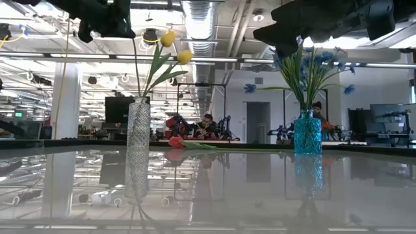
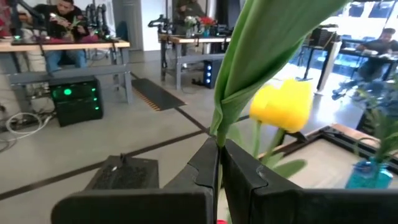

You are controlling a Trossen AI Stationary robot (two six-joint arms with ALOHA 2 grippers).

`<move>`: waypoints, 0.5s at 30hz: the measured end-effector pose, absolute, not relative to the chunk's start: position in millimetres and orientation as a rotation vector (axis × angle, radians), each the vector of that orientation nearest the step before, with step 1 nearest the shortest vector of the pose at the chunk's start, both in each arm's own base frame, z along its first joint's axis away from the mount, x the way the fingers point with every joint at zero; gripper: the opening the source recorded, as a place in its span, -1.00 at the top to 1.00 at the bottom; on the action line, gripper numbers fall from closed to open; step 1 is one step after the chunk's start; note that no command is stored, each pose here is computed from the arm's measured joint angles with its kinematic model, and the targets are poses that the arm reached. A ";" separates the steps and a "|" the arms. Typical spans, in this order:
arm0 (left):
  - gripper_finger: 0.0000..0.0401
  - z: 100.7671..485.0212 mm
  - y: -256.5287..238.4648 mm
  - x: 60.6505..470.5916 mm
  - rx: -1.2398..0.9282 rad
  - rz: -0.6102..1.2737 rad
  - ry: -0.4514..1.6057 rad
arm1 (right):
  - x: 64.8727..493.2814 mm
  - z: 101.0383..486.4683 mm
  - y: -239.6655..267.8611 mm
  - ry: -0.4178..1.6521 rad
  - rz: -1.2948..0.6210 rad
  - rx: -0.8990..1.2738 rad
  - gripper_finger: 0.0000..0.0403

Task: Sort flowers into vase by color
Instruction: Put the bottom red flower into the transparent vase

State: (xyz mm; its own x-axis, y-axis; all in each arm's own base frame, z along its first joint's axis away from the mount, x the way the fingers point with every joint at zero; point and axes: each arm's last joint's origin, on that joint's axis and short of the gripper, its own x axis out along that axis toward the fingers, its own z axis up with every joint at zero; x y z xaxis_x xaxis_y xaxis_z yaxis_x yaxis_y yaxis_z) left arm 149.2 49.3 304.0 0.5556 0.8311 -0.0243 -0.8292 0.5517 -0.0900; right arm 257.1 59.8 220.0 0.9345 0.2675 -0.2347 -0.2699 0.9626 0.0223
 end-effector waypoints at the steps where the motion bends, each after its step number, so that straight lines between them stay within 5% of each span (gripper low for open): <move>1: 1.00 303.6 51.3 148.9 -0.094 0.988 -0.019 | 257.1 220.0 59.8 0.240 0.274 -0.001 -0.28; 15: 1.00 290.5 63.1 157.2 -0.106 0.987 0.056 | 257.2 219.7 59.1 0.238 0.272 -0.019 -0.28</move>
